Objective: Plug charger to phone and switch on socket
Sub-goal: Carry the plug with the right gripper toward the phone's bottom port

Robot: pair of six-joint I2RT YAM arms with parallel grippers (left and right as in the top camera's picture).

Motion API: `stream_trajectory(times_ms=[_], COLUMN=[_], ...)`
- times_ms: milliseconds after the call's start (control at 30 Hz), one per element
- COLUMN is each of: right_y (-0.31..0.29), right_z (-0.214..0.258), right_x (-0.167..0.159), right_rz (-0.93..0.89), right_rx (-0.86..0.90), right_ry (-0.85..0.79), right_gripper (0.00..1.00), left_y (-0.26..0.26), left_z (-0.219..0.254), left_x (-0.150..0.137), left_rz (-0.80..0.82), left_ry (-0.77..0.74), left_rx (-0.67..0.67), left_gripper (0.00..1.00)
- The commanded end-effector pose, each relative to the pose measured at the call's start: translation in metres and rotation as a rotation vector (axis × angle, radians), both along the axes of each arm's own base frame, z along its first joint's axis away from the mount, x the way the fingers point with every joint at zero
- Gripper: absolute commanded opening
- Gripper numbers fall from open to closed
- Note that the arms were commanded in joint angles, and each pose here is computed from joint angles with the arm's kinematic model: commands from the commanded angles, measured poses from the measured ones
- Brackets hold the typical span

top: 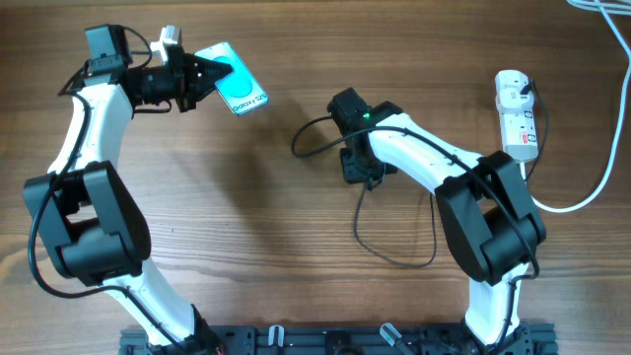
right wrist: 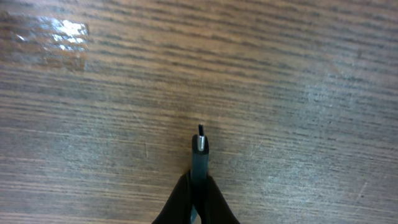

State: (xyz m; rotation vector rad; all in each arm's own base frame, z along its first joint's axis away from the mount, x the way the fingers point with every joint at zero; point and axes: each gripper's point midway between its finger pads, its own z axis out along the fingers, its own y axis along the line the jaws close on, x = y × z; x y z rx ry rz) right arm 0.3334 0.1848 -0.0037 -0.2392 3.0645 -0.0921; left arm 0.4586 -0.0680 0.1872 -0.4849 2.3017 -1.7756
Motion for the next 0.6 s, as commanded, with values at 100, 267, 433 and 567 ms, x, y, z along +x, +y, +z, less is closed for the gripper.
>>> stream_trajectory(times_ms=[100,267,433,567], right_y=[0.001,0.012,0.073,0.111], right_z=[-0.046,-0.034,0.074,0.188], right_x=[-0.012,-0.005,0.004,-0.032], right_rz=[0.026,0.059,0.295,0.577], right_rx=[-0.032,0.029,0.436,0.802], right_ry=[0.1,0.073,-0.077,-0.204], right_gripper=[0.05,0.04,0.04,0.05], left_y=[-0.005,-0.005,-0.019,-0.053], left_z=[0.01,0.01,0.011,0.011], left_x=[-0.003,-0.003,-0.005,-0.013], left_rz=[-0.023,-0.023,-0.074,-0.171], left_ry=[-0.029,-0.03,-0.102,-0.189], left_rx=[-0.013,-0.013,0.012,0.035], left_gripper=[0.04,0.04,0.04,0.04])
